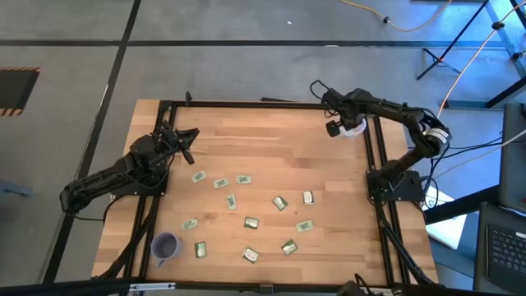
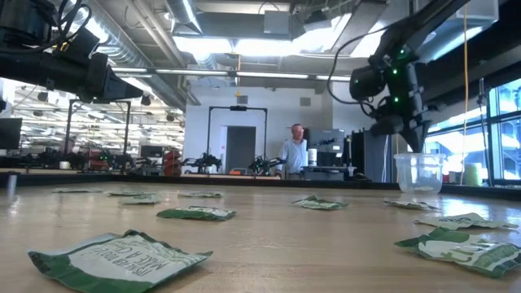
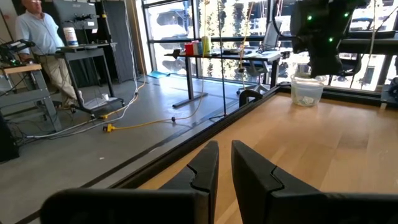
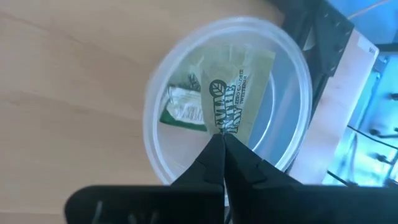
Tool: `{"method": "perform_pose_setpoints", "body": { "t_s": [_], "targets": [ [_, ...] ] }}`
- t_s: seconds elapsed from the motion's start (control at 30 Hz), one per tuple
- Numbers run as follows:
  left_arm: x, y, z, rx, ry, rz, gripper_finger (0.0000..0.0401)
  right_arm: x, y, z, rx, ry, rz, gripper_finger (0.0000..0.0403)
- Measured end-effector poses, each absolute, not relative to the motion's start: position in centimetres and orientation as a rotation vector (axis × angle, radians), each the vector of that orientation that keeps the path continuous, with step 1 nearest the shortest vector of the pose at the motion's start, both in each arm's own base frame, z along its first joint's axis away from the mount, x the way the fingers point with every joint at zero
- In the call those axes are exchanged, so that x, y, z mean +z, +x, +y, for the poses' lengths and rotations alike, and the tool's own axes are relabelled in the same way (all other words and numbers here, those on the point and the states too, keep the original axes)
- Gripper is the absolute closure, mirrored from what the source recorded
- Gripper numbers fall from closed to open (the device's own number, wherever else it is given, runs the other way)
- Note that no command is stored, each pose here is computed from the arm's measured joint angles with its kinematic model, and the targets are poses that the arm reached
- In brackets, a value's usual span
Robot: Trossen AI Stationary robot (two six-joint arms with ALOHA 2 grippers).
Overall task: Pick and place Stevia / Truvia into bins
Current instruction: Put the light green stevia packet into the transparent container, then put the green stevia packet into the transparent container
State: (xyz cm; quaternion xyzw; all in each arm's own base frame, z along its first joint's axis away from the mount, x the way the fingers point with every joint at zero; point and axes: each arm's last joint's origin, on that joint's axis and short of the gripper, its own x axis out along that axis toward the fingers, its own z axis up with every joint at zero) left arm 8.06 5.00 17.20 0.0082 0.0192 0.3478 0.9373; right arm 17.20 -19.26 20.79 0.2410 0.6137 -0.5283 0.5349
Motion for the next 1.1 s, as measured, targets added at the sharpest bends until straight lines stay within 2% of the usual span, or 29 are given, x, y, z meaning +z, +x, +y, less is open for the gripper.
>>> {"method": "perform_pose_setpoints", "body": {
  "t_s": [0.23, 0.63, 0.83, 0.97, 1.1],
  "targets": [
    [17.2, 8.1, 5.0, 0.710, 0.017, 0.039, 0.0361, 20.3, 17.3, -19.4, -1.247, 0.568, 1.489, 0.0398],
    [17.2, 8.1, 5.0, 0.711, 0.017, 0.039, 0.0361, 20.5, 17.1, -19.3, -1.266, 0.547, 1.504, 0.0333],
    [17.2, 8.1, 5.0, 0.711, 0.017, 0.039, 0.0361, 22.9, 16.6, -17.6, -1.320, 0.474, 1.441, 0.0308],
    [17.2, 8.1, 5.0, 0.710, 0.017, 0.039, 0.0361, 25.2, 17.1, -15.2, -1.247, 0.414, 1.313, 0.0307],
    [17.2, 8.1, 5.0, 0.711, 0.017, 0.039, 0.0361, 27.0, 18.2, -12.1, -1.022, 0.397, 1.206, 0.0306]
  ]
}}
